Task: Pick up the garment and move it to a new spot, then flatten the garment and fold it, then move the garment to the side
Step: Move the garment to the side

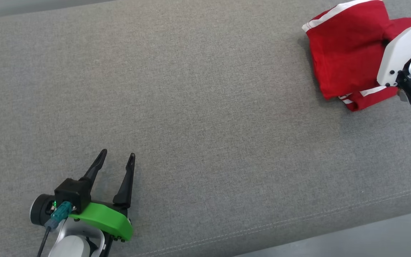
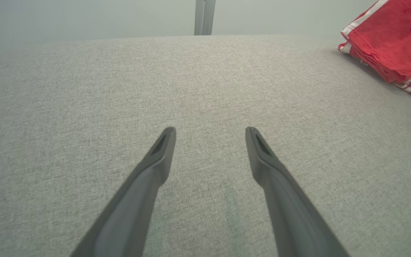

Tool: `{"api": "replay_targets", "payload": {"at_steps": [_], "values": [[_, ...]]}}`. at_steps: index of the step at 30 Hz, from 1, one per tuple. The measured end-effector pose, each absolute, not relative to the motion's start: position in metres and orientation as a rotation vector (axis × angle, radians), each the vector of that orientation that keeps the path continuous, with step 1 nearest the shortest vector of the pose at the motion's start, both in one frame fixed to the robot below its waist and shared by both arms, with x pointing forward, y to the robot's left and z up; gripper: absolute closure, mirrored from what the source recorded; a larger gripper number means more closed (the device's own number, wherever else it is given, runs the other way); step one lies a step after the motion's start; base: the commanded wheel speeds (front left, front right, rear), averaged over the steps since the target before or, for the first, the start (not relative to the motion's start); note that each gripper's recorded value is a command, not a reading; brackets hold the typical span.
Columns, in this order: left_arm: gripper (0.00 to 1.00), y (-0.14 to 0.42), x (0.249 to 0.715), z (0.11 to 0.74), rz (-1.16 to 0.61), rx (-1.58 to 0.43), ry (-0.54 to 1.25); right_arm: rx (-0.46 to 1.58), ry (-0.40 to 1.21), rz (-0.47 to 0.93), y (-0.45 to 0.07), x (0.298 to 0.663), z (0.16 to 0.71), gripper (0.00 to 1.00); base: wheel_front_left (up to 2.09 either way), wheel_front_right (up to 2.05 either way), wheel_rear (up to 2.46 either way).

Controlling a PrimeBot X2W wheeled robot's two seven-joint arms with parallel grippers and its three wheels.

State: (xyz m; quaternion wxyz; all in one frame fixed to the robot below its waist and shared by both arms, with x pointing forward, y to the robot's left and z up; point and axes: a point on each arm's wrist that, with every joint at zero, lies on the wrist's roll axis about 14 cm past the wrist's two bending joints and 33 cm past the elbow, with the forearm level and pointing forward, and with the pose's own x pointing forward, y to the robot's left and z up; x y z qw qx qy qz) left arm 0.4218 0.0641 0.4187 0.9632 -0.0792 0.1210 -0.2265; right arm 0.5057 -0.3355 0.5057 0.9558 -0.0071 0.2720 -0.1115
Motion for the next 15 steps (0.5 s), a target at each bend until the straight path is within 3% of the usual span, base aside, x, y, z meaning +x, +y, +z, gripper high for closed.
{"api": "replay_targets", "payload": {"at_steps": [15], "values": [[0.00,0.073,0.426,0.408,-0.464,-0.127,0.283,-0.257,0.580,-0.336,-0.375,0.528,0.490,1.00,0.00,0.00,0.00]]}}
